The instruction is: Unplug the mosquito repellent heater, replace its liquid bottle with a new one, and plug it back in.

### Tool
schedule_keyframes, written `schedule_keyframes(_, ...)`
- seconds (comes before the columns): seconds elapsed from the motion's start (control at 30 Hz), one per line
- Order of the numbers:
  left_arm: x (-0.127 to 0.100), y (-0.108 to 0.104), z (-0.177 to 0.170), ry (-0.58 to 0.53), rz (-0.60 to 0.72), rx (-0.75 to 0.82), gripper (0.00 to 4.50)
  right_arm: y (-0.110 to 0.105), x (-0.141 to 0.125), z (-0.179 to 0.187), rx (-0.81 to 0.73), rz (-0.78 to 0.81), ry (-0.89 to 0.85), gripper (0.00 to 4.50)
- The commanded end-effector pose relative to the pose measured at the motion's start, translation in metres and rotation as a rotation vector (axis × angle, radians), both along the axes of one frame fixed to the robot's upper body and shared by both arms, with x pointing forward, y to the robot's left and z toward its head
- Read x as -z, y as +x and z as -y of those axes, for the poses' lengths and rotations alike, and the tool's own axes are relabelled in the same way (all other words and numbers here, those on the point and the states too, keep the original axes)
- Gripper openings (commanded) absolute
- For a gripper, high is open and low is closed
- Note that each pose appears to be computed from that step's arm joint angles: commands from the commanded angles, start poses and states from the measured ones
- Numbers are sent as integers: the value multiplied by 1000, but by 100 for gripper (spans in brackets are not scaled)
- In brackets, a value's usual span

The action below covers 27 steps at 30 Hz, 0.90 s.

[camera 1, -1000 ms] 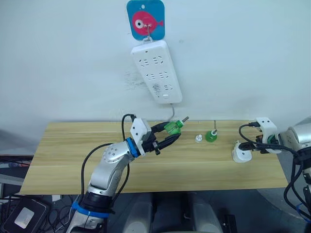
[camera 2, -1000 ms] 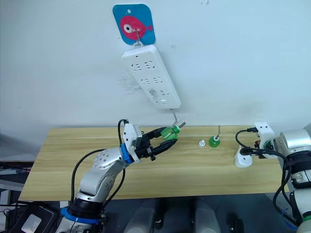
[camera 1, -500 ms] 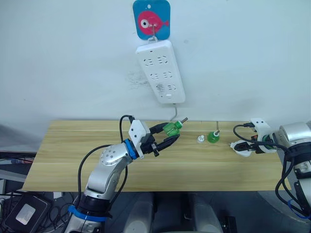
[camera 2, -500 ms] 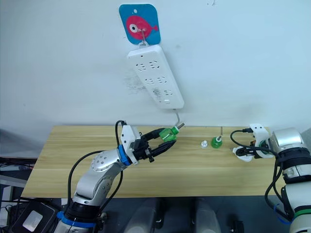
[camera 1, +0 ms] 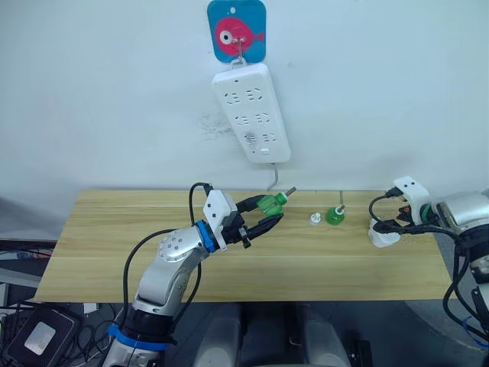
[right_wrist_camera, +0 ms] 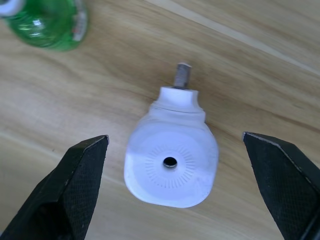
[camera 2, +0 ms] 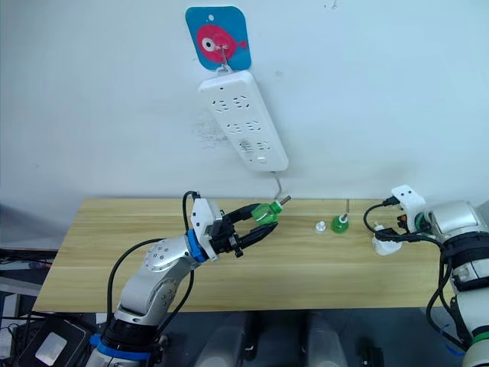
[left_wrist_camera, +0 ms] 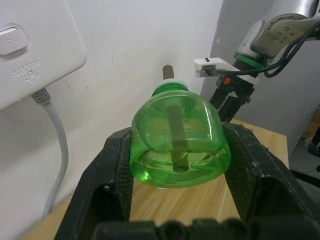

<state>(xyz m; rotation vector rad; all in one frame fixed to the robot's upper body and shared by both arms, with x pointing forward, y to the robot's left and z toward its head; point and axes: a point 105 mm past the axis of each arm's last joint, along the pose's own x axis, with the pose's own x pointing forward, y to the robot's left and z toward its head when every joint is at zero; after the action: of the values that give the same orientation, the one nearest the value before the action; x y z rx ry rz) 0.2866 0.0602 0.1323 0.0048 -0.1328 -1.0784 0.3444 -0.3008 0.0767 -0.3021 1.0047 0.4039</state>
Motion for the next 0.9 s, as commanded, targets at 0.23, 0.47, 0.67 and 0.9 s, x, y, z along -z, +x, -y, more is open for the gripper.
schedule_keyframes(0.23, -10, -9, 9, -24, 42, 35, 225, 5, -7, 5, 127, -41, 39, 448)
schedule_keyframes(0.47, -9, -10, 9, -20, 37, 32, 225, 3, 1, 9, 132, -59, 34, 448)
schedule_keyframes(0.67, -9, -10, 11, -16, 37, 36, 225, 3, 11, 7, 112, -62, 39, 448)
schedule_keyframes(0.9, -12, -8, 8, -4, 44, 31, 225, 2, 19, 8, 102, -77, 39, 448)
